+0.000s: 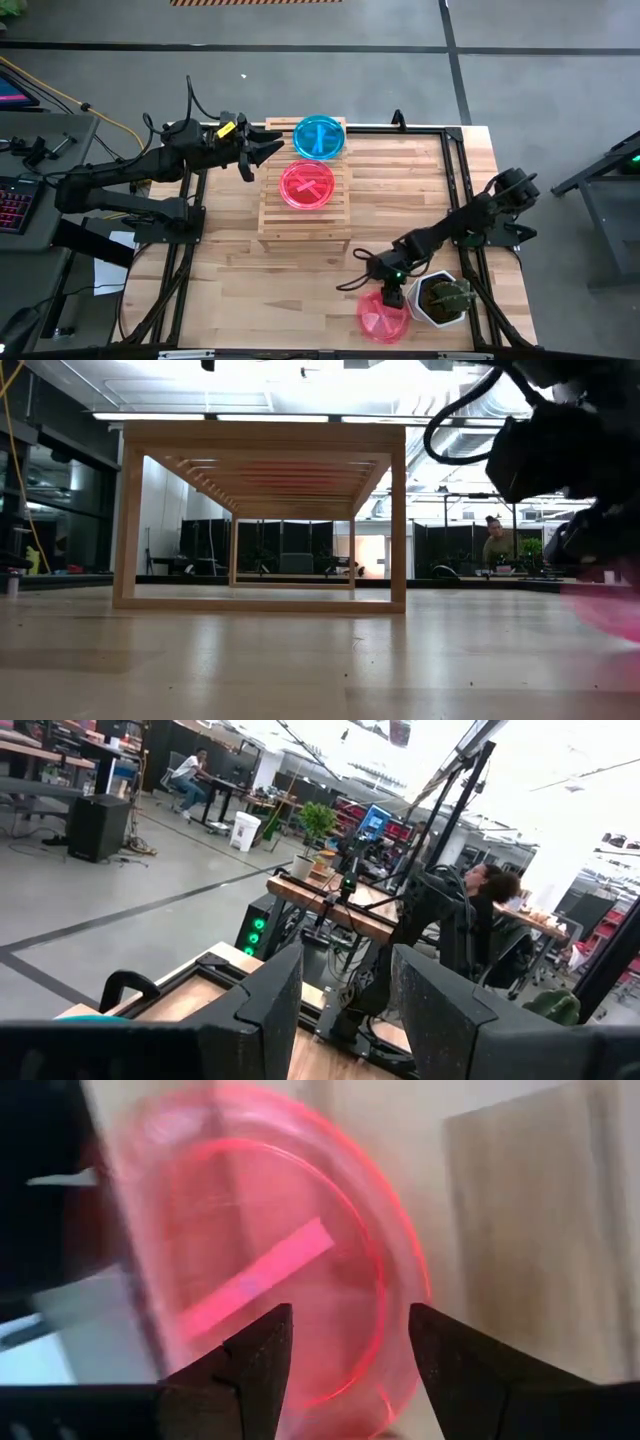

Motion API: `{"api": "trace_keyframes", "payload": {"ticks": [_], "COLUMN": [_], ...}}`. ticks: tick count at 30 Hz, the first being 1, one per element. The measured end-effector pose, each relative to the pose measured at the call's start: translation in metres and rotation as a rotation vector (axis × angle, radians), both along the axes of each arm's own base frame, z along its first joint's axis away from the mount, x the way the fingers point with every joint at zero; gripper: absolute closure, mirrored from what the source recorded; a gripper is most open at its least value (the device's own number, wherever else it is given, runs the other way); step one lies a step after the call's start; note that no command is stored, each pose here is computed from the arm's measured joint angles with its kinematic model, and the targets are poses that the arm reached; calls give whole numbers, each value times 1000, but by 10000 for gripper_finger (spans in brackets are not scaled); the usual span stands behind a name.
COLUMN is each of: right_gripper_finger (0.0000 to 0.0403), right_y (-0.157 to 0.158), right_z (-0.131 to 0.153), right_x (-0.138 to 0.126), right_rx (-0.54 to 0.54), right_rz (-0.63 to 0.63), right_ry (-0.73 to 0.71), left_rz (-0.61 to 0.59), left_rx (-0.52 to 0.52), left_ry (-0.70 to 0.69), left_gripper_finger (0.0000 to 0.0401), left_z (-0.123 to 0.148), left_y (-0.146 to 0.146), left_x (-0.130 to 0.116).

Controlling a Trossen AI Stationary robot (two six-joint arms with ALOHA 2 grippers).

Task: Place and stack plates onto a shelf
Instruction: Stack the pink plate on top of the pink plate on the shelf

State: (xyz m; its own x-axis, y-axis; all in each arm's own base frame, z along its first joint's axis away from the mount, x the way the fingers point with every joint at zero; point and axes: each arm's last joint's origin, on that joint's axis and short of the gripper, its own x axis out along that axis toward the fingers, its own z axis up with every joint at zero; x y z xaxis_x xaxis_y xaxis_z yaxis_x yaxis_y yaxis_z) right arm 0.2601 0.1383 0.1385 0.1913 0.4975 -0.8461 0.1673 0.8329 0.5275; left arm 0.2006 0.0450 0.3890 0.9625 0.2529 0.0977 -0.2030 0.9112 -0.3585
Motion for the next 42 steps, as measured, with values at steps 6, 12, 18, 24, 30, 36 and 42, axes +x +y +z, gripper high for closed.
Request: {"api": "trace_keyframes", "payload": {"ticks": [6, 12, 18, 24, 30, 36, 42], "right_gripper_finger": [204, 204, 204, 204, 204, 204, 205], "right_y": [-1, -2, -12, -27, -37, -43, -58], "right_z": [-2, -3, -3, 5, 15, 33, 26], "right_x": [1, 1, 4, 12, 18, 12, -20], "right_rx": [-43, -66, -98, -189, -235, -306, -308], "right_rz": [-20, -2, -1, 25, 86, 156, 98], "right_ry": [-15, -34, -31, -27, -21, 1, 34], "left_rz": [0, 0, 1, 2, 1, 1, 6], "left_rx": [1, 8, 20, 21, 22, 23, 47], "left_ry": [-5, -14, -11, -10, -10, -9, -3], "left_gripper_finger": [256, 256, 256, 256, 256, 256, 256], "left_z": [0, 1, 1, 1, 1, 1, 1], "left_y": [0, 0, 0, 0, 0, 0, 0], "left_x": [0, 0, 0, 0, 0, 0, 0]}}
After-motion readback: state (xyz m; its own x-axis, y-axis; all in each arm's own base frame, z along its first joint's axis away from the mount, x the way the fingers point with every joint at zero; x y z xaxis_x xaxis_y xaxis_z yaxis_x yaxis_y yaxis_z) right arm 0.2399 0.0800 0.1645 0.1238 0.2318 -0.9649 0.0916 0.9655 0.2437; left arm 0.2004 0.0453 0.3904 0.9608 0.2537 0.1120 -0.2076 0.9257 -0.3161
